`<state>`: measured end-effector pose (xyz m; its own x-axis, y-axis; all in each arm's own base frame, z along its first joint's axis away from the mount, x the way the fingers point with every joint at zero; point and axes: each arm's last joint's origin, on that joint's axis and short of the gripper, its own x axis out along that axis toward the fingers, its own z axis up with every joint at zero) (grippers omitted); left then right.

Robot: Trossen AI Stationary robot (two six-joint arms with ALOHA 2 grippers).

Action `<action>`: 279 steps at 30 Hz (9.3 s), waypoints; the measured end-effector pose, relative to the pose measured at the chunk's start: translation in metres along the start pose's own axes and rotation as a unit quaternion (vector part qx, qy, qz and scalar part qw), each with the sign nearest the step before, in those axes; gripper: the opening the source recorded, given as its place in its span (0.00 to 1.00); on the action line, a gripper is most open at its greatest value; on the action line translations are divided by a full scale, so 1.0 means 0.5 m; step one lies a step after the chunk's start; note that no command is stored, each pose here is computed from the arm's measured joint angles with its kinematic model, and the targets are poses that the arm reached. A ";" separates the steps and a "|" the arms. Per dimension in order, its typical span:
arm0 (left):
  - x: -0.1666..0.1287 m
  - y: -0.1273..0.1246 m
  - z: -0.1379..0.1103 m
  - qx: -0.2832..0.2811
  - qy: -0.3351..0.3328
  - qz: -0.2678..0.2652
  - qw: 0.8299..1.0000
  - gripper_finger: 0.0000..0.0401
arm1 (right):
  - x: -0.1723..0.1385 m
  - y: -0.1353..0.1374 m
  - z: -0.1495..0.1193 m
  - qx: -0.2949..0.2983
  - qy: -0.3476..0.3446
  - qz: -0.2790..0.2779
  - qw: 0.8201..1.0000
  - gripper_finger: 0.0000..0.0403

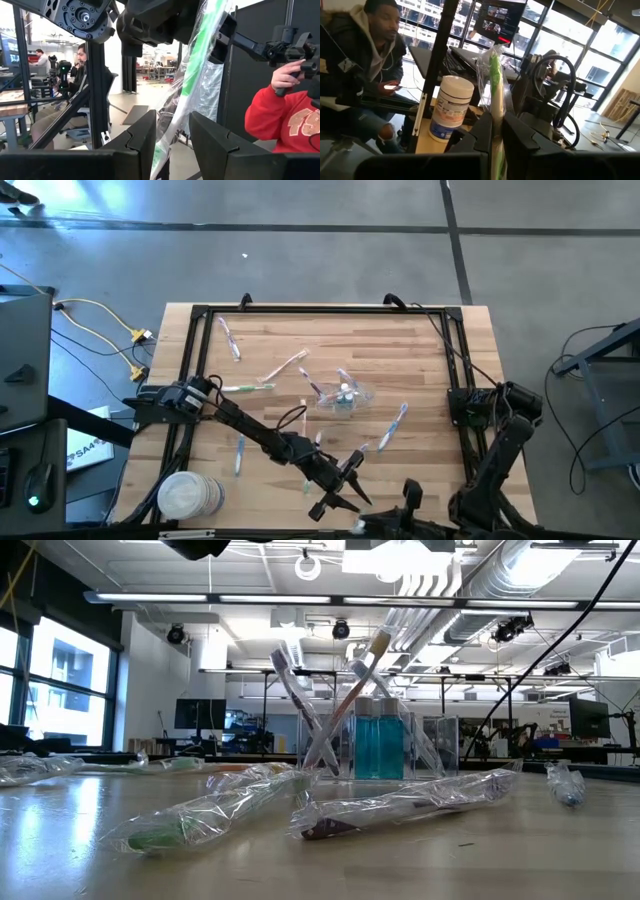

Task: Pick & Place toothbrushing station
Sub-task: Put the bottom right green toothbrush into the wire organizer

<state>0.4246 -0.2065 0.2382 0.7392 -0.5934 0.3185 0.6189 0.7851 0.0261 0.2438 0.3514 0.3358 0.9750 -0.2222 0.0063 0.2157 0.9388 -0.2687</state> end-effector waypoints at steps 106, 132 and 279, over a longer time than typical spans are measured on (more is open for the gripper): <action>-0.042 -0.203 0.000 0.728 0.513 0.053 0.452 0.01 | 0.133 -0.072 -0.198 0.369 0.303 -0.015 0.878 0.50; -0.021 -0.183 0.027 0.733 0.500 0.074 0.455 0.01 | 0.149 -0.080 -0.198 0.345 0.305 -0.003 0.888 0.40; -0.440 0.311 0.367 -0.072 0.475 0.340 0.808 0.14 | -0.264 -0.742 -0.201 0.098 -0.005 0.049 0.994 0.06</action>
<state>0.3096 0.0787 0.3462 0.7489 0.0445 -0.6612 -0.0426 0.9989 0.0190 0.0300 0.0062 0.3379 0.9920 -0.1264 -0.0004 0.1260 0.9892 -0.0751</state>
